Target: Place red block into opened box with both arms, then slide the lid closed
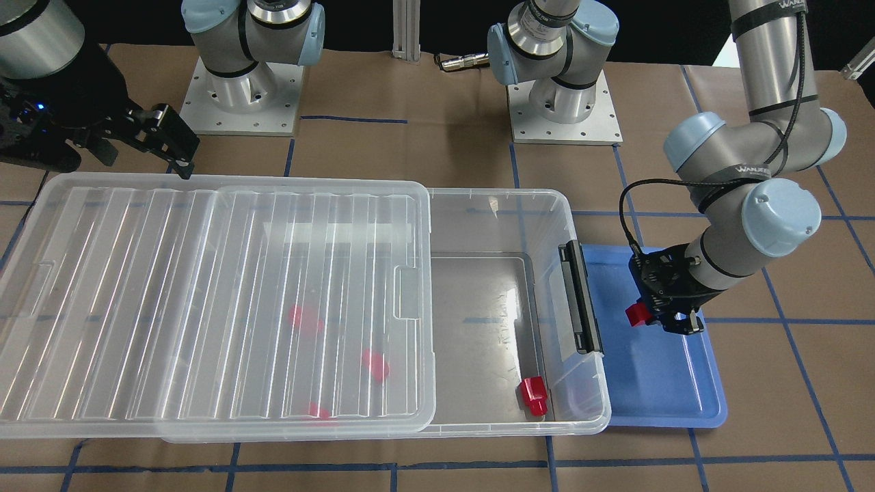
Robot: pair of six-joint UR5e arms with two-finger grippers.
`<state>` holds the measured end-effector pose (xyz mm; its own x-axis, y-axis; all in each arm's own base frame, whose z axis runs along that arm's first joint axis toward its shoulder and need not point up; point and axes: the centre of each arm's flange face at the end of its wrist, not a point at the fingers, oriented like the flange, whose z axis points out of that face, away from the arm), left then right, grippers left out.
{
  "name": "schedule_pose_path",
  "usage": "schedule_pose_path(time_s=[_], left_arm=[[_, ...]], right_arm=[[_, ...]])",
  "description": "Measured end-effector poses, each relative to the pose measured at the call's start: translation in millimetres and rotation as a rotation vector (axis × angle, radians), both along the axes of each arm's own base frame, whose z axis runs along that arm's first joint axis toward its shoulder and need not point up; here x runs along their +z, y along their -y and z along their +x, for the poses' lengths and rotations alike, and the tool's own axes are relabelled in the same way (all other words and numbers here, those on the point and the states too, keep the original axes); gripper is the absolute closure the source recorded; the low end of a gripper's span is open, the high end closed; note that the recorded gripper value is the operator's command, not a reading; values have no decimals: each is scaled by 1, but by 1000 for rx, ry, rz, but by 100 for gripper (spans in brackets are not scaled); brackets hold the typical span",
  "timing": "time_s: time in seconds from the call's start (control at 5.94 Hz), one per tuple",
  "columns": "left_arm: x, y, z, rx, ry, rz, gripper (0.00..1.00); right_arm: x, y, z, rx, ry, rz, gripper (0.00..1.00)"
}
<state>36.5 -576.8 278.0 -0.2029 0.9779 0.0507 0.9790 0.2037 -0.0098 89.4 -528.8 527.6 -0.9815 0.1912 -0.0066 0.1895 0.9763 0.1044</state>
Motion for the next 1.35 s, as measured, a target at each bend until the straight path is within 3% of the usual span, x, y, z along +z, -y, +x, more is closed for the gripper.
schedule_pose_path(time_s=[0.34,0.67,1.01,1.35], left_arm=[[86,-12,-43,-53,-16,-42,99],[137,-34,-137,-129,-9,-119,100],[115,-34,-203,-180,-30,-90,100],[44,-26,-233,-214,-60,-56,99]], right_arm=[[0,0,0,0,0,0,0],[-1,1,0,0,0,0,0],[0,0,0,0,0,0,0],[0,0,0,0,0,0,0]])
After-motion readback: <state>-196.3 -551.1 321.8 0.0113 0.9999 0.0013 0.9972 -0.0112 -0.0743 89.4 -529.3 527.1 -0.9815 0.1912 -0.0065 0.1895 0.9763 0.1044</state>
